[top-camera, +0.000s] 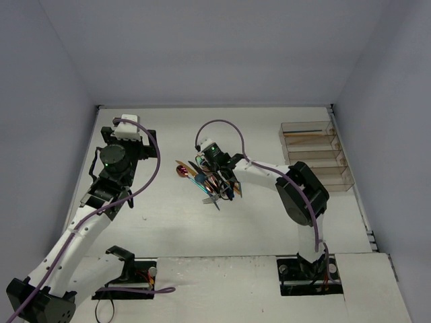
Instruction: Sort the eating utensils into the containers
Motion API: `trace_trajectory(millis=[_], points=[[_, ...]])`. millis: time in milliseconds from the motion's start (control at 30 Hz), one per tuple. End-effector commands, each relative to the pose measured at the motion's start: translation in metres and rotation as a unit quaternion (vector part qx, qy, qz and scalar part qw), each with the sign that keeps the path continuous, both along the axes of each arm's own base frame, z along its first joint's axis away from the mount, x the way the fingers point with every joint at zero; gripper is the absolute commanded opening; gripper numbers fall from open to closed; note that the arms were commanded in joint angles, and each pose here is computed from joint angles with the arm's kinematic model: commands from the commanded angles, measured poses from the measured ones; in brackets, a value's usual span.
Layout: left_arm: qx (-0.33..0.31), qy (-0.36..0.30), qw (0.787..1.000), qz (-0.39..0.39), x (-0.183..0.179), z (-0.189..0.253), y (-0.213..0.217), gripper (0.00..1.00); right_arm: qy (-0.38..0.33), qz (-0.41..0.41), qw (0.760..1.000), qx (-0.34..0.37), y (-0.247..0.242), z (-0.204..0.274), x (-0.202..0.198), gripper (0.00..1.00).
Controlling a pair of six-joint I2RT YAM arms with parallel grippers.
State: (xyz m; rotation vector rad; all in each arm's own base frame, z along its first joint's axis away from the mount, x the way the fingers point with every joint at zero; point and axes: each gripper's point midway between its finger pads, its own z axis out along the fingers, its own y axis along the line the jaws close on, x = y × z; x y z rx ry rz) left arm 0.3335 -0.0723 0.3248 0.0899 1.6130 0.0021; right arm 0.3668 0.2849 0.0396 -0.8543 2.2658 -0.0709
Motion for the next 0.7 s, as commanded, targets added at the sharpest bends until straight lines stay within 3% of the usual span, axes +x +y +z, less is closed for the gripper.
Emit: trace_trajectory(millis=[0,667], points=[[-0.018,-0.040,0.999,-0.009,0.001,0.023,-0.005,0.90,-0.009,0.011,1.000,0.025,0.003,0.019,0.005,0.15],[-0.017,-0.041,0.999,-0.010,0.001,0.023,-0.005,0.90,0.027,0.017,0.999,0.011,-0.001,-0.012,-0.008,0.12]])
